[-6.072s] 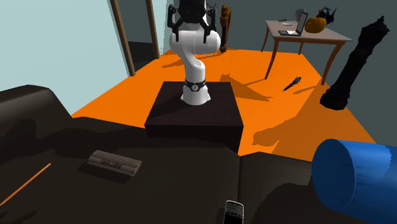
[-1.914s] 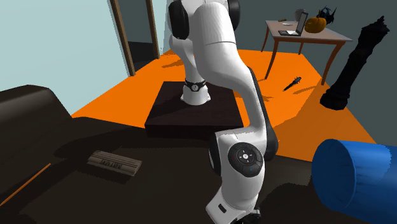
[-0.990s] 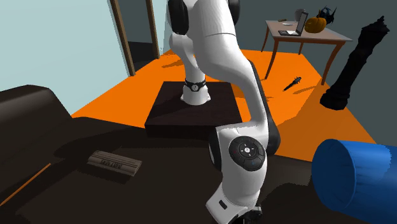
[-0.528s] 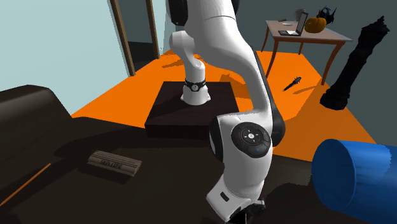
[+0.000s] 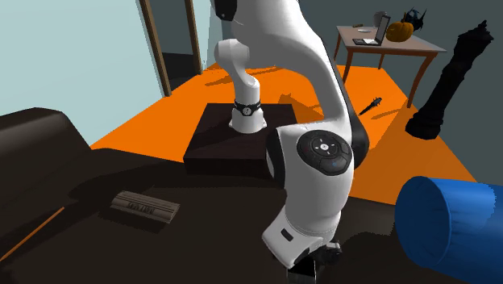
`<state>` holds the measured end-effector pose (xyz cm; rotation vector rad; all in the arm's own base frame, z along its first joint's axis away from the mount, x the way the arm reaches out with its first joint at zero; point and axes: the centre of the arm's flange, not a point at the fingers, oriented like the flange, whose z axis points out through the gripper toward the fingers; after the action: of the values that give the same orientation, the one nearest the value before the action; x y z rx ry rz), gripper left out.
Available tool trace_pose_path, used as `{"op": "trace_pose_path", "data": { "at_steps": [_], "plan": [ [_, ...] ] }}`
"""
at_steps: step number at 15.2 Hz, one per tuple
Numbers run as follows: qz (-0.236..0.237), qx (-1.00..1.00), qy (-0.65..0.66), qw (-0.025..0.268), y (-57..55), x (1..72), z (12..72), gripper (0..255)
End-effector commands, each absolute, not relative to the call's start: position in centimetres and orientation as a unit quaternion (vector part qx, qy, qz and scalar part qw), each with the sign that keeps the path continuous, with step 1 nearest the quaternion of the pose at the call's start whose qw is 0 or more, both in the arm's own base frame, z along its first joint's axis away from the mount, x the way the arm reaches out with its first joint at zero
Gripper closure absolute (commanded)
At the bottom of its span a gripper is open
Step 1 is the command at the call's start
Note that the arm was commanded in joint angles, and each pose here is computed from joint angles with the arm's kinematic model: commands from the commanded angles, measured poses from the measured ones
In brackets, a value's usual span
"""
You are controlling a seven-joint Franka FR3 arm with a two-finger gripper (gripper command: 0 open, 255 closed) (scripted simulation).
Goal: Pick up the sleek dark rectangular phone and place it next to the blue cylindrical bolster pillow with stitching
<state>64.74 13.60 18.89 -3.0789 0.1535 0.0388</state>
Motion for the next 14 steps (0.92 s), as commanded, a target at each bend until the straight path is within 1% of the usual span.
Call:
{"op": "trace_pose_path", "data": {
  "at_steps": [1, 14],
  "plan": [
    [0.013, -0.998, 0.050, 0.029, 13.7, 64.8, 19.8, 255],
    [0.013, -0.998, 0.050, 0.029, 13.7, 64.8, 26.7, 255]
  ]
}}
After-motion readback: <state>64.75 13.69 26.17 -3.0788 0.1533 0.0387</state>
